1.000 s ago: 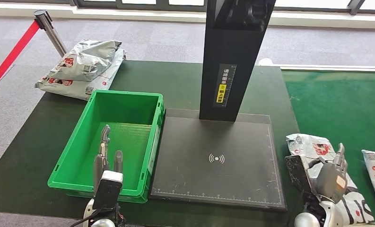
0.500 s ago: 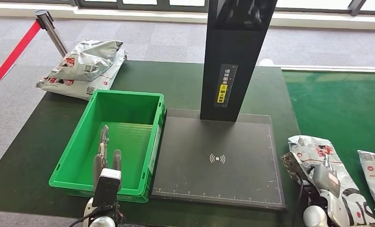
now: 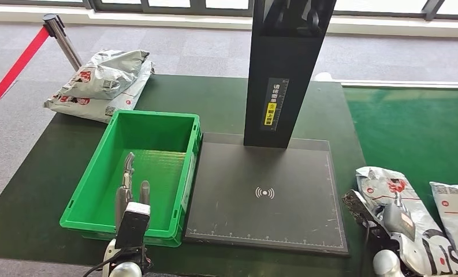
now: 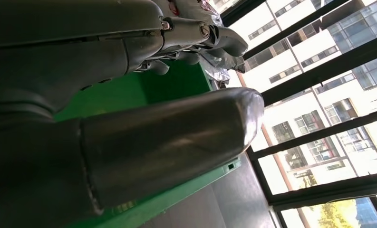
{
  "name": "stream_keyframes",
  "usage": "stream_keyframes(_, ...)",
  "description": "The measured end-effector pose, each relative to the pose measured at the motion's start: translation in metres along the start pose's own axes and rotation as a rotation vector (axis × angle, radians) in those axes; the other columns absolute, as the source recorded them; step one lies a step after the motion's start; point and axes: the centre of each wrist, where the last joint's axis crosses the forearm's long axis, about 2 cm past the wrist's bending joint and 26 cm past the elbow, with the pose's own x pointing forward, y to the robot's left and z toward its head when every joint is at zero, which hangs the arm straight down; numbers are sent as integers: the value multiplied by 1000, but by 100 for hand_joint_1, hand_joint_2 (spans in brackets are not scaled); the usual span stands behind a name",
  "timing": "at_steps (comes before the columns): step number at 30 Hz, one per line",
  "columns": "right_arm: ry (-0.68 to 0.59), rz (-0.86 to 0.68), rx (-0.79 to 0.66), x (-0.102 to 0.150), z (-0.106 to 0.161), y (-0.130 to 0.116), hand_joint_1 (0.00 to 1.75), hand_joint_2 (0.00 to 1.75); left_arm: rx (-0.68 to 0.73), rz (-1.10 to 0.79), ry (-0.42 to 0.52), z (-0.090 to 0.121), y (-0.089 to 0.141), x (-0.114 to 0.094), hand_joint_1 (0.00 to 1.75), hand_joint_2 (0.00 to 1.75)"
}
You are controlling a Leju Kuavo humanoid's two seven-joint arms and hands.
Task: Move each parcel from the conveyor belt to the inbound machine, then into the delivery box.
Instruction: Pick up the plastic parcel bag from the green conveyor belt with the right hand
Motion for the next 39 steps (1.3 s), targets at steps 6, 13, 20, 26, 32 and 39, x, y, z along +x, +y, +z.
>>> stream_keyframes(6, -43, 31, 16, -2, -1, 6, 175, 175, -26, -24, 10, 3, 2, -1, 0, 0)
stream_keyframes(13, -145, -98, -176, 15, 21, 4, 175, 175, -37, -55, 9, 10, 5, 8, 0, 0)
stream_keyframes(20, -212, -191, -223, 25, 34, -1, 175, 175, -35, -54, 3, 11, 6, 12, 0, 0)
stream_keyframes(26, -351, -396, -252, 41, 49, -2, 175, 175, -48, -53, -7, 10, 6, 13, 0, 0)
stream_keyframes(32, -420, -657, -308, 55, 60, -1, 175, 175, -60, -51, -21, 6, 5, 12, 0, 0)
stream_keyframes(39, -351, -630, -424, 54, 67, -7, 0, 175, -67, -44, -26, 4, 2, 12, 0, 0)
